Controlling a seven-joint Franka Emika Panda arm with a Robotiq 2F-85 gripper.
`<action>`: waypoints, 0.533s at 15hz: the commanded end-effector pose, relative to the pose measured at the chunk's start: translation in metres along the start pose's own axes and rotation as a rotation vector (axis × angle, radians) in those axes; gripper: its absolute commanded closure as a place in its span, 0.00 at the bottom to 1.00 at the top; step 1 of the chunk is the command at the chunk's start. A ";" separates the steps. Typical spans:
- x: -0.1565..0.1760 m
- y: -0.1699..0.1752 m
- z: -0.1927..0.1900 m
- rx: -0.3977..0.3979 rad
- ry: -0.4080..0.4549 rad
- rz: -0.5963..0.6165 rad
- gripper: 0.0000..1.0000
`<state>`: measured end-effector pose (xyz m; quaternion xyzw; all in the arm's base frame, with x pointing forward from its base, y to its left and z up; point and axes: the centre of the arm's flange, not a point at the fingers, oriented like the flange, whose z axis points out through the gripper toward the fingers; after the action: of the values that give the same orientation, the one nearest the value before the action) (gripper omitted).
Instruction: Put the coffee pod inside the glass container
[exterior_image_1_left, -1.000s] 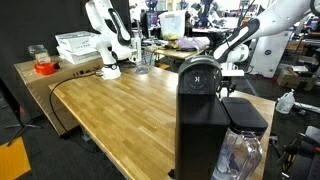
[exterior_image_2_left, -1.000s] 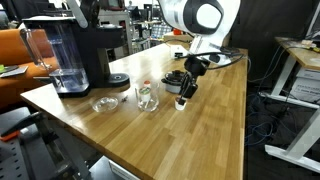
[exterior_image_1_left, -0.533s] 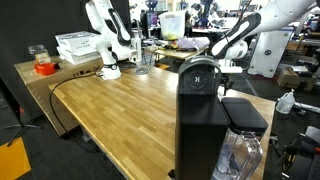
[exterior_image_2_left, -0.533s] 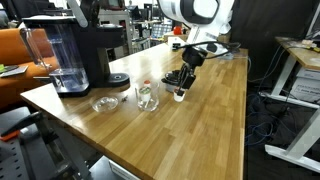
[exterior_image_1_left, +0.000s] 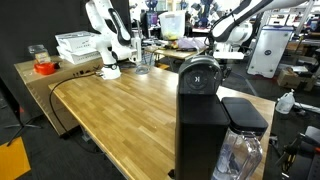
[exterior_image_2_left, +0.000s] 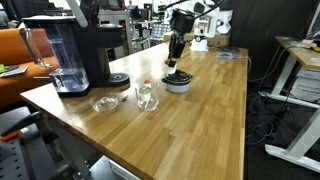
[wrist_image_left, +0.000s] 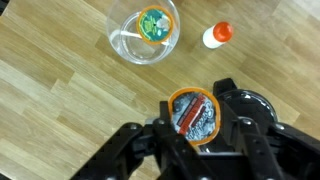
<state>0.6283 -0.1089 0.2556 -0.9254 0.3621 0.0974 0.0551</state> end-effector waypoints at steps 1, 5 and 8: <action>-0.031 0.010 -0.007 -0.010 -0.012 -0.023 0.76; -0.057 0.013 0.001 -0.004 -0.050 -0.023 0.76; -0.072 0.019 0.007 -0.020 -0.060 -0.013 0.76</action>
<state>0.5840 -0.0783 0.2571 -0.9266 0.3482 0.1299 0.0572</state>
